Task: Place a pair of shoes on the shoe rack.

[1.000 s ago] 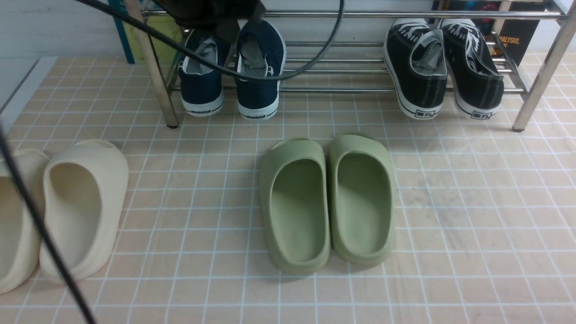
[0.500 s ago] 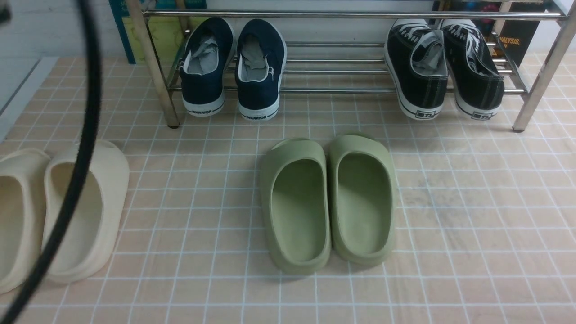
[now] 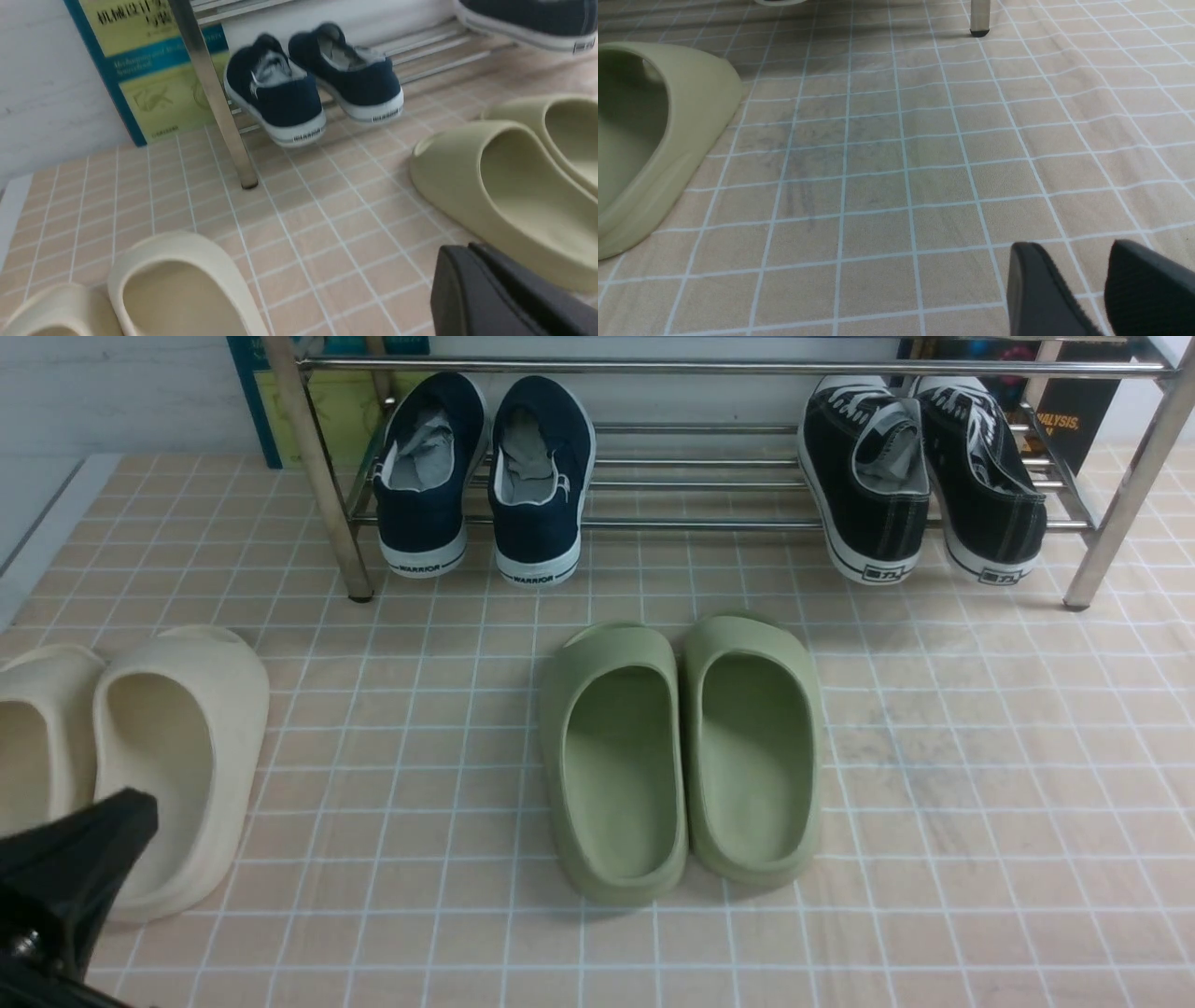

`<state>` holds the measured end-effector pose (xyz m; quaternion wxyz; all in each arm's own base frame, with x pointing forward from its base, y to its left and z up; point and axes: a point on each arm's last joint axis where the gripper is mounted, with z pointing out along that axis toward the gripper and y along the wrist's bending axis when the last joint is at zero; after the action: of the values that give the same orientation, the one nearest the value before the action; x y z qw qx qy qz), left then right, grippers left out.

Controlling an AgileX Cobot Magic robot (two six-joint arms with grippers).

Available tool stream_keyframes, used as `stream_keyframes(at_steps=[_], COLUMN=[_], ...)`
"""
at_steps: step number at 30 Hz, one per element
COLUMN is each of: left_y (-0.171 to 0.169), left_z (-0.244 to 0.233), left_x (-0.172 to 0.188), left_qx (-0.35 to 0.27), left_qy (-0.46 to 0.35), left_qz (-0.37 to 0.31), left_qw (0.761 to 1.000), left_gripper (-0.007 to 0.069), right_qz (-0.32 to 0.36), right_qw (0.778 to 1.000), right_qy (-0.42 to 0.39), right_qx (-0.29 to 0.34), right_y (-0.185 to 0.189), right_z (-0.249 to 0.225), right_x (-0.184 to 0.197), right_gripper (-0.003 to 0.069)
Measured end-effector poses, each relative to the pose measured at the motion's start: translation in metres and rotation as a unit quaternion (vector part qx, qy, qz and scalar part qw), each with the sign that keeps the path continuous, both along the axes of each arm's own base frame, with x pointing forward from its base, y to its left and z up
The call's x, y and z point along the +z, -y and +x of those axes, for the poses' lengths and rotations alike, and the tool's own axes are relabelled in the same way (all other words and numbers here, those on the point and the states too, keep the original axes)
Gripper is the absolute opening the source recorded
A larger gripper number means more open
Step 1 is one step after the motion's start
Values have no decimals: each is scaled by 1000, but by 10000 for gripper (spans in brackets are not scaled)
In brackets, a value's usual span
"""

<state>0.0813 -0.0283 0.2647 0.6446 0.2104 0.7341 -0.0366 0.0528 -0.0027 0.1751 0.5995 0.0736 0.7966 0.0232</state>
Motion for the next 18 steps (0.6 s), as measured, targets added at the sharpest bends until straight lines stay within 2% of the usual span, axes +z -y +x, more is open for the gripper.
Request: stream_keyframes(at_steps=[5,18], left_y=[0,0], left_z=[0,0], left_x=[-14,-14], left_qx=[0,1], left_qy=[-20,-21], left_qz=[9,10], left_qw=[1000,1000], left_gripper=[23,38], right_qz=[0,0], right_qw=[1000,1000], right_qy=[0,0], right_qx=[0,0], right_y=[0,0], right_z=[0,0], right_x=[0,0], right_gripper=[237,237])
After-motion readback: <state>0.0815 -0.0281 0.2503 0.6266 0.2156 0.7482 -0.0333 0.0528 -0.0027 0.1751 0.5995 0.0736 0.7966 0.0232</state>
